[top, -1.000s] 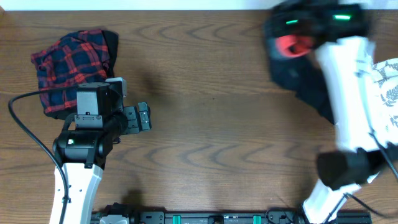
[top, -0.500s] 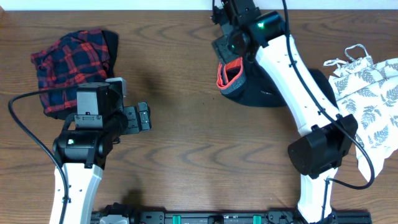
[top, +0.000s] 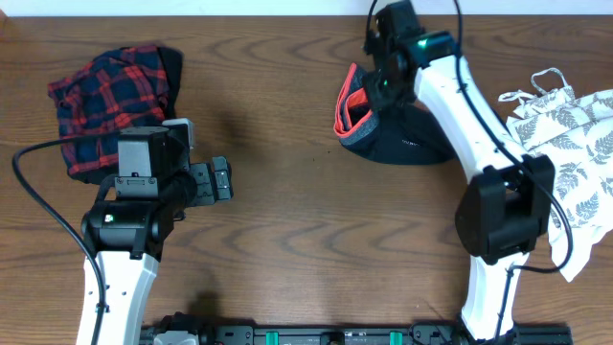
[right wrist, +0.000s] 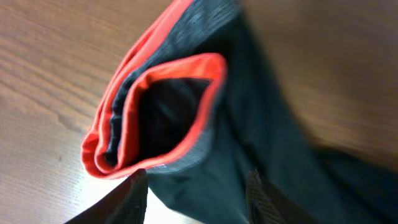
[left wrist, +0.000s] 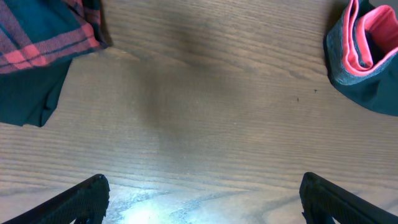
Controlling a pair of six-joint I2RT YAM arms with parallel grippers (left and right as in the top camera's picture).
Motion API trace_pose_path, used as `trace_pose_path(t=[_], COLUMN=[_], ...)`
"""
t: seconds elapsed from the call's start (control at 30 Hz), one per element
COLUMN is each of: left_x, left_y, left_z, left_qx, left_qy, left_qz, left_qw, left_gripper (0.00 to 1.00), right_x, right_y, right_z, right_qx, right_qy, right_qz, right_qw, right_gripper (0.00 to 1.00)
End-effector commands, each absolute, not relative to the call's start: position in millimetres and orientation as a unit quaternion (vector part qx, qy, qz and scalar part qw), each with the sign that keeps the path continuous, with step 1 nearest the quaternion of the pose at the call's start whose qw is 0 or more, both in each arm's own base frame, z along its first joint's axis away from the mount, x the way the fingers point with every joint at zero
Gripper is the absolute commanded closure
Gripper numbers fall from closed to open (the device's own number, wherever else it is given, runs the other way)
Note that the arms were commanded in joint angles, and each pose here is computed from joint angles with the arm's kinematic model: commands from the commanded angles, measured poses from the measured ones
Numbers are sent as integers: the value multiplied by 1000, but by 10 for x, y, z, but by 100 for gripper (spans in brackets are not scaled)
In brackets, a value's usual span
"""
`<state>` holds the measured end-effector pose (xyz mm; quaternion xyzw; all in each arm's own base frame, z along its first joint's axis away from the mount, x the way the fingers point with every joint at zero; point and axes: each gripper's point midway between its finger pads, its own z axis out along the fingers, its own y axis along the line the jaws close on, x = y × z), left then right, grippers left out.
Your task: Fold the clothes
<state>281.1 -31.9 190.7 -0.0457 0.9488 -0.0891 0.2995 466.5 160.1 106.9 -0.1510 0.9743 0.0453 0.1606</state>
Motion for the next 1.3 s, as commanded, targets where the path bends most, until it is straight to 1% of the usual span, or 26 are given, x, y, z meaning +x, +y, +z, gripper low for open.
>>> trace_pose_path(t=[0.0, 0.1, 0.2, 0.27, 0.37, 0.5, 0.63, 0.67, 0.7, 0.77, 0.8, 0.83, 0.97, 1.1, 1.2, 1.27], left_x=[2840, 2840, 2840, 2838, 2834, 2834, 2832, 2832, 2832, 2832, 2832, 2831, 2831, 2833, 2832, 2833], left_y=[-332, -332, -332, -332, -331, -332, -331, -331, -332, -331, -331, -331, -331, -331, -331, -331], left_z=[1980, 1980, 1980, 1979, 1976, 1976, 1974, 1974, 1975, 1975, 1974, 1973, 1973, 1975, 1975, 1975], left_qx=[-48, -48, -48, -48, -48, -48, -48, -48, -48, -48, -48, -48, -48, -48, -48, -48], left_qy=[946, 946, 946, 946, 946, 946, 947, 947, 946, 946, 947, 947, 947, 946, 947, 946], left_qz=[-91, -91, -92, -91, -91, -91, -91, -91, -91, -91, -91, -91, -91, -91, -91, -91], left_qw=[308, 308, 308, 307, 306, 306, 306, 306, 306, 306, 306, 305, 305, 306, 306, 306], left_gripper=[2, 2, 2, 2, 2, 2, 2, 2, 2, 2, 2, 2, 2, 2, 2, 2], right_x=[4535, 4545, 4616, 4639, 4653, 4642, 4619, 4613, 4608, 4590, 4586, 4589, 4618, 4605, 4386, 4217], right_y=[1777, 1797, 1626, 1602, 1611, 1679, 1744, 1749, 1751, 1745, 1744, 1745, 1846, 2168, 2682, 2981], right_z=[795, 726, 660, 644, 612, 525, 334, 290, 240, 162, 159, 162, 396, 916, 1290, 1382], right_qx=[-148, -140, -93, -88, -84, -87, -78, -75, -70, -56, -52, -52, -68, -116, -183, -214], right_qy=[976, 977, 984, 984, 984, 984, 987, 988, 989, 991, 991, 991, 987, 971, 949, 939], right_qz=[98, 95, 46, 40, 42, 43, 39, 38, 37, 37, 37, 37, 46, 75, 137, 157], right_qw=[127, 130, 142, 147, 150, 147, 133, 129, 125, 116, 114, 115, 141, 193, 215, 220], right_gripper=[50, 46, 45, 47, 52, 53, 53, 56, 64, 93, 99, 99, 99, 99, 99, 99])
